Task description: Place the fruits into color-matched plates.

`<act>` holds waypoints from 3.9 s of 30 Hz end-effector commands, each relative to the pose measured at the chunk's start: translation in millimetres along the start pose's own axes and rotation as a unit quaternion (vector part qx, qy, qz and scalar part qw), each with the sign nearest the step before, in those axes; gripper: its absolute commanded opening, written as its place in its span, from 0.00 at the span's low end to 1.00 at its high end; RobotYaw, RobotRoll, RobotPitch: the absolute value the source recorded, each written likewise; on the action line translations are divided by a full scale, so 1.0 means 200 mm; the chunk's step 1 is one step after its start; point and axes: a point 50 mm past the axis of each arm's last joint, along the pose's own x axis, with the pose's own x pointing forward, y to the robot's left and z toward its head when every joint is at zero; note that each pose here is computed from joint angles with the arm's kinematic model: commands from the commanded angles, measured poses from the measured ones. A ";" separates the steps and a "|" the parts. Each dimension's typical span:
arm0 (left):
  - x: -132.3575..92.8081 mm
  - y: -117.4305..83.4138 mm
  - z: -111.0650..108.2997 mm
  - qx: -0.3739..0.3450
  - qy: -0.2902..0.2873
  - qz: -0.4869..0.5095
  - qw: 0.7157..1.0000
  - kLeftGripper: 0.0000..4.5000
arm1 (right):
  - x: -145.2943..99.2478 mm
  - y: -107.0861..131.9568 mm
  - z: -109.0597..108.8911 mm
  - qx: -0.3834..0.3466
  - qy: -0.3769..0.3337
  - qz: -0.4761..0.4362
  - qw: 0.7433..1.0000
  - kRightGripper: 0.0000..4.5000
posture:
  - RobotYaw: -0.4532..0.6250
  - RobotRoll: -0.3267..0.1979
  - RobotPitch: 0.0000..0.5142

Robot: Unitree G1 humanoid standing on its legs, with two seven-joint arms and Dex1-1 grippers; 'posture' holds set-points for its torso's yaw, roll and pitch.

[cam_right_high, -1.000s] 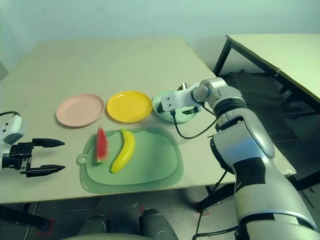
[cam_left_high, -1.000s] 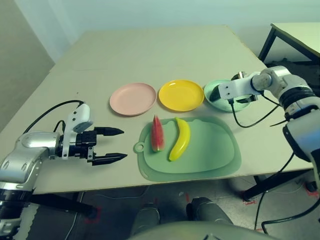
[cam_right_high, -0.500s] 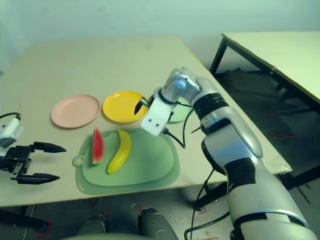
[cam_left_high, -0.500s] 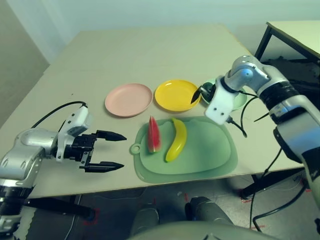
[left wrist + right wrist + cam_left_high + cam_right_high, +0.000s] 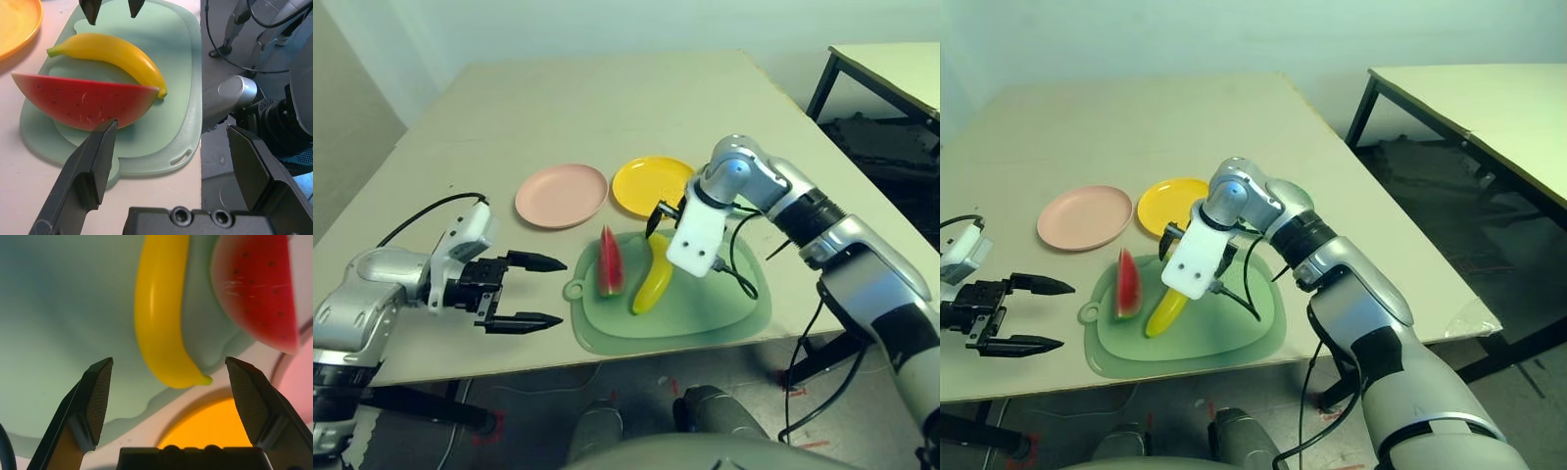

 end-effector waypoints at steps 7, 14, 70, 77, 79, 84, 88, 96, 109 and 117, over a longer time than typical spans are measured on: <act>0.00 -0.02 0.01 0.005 -0.002 0.007 1.000 1.00 | 0.13 -0.02 0.00 0.019 -0.007 0.016 1.000 1.00 | 0.43 0.62 0.04; 0.00 -0.03 0.00 0.004 -0.001 0.008 1.000 1.00 | 0.17 0.02 -0.03 0.025 -0.002 0.037 0.999 1.00 | 0.44 0.62 0.04; -0.03 0.09 -0.02 -0.085 -0.008 0.189 0.978 1.00 | -0.09 -0.09 -0.39 0.369 0.130 -0.263 0.882 0.36 | 0.43 0.62 0.07; -0.06 0.07 -0.05 -0.079 0.003 0.197 0.977 1.00 | 0.06 0.00 -0.40 0.412 0.129 -0.243 0.869 0.44 | 0.45 0.62 0.09; -0.06 0.07 -0.05 -0.079 0.005 0.196 0.977 1.00 | 0.06 0.00 -0.40 0.408 0.131 -0.243 0.870 0.60 | 0.45 0.62 0.10; -0.04 0.07 -0.09 -0.059 0.028 0.189 0.980 1.00 | 0.02 0.00 -0.41 0.390 0.136 -0.253 0.875 0.99 | 0.43 0.62 0.09; -0.03 0.08 -0.09 -0.049 0.024 0.176 0.983 1.00 | -0.06 -0.03 -0.40 0.337 0.139 -0.251 0.896 0.99 | 0.42 0.62 0.09; -0.05 0.06 -0.10 -0.030 0.013 0.108 0.994 1.00 | -0.18 -0.13 -0.23 0.094 0.084 -0.177 0.976 0.99 | 0.42 0.62 0.07; -0.06 0.02 -0.14 -0.021 -0.011 0.110 0.994 1.00 | -0.31 0.10 -0.32 0.351 -0.120 -0.352 0.859 0.99 | 0.44 0.62 0.07; -0.06 0.04 -0.15 -0.021 -0.008 0.097 0.995 1.00 | -0.18 0.80 -0.13 0.534 -0.388 -0.373 0.652 0.99 | 0.36 0.62 0.04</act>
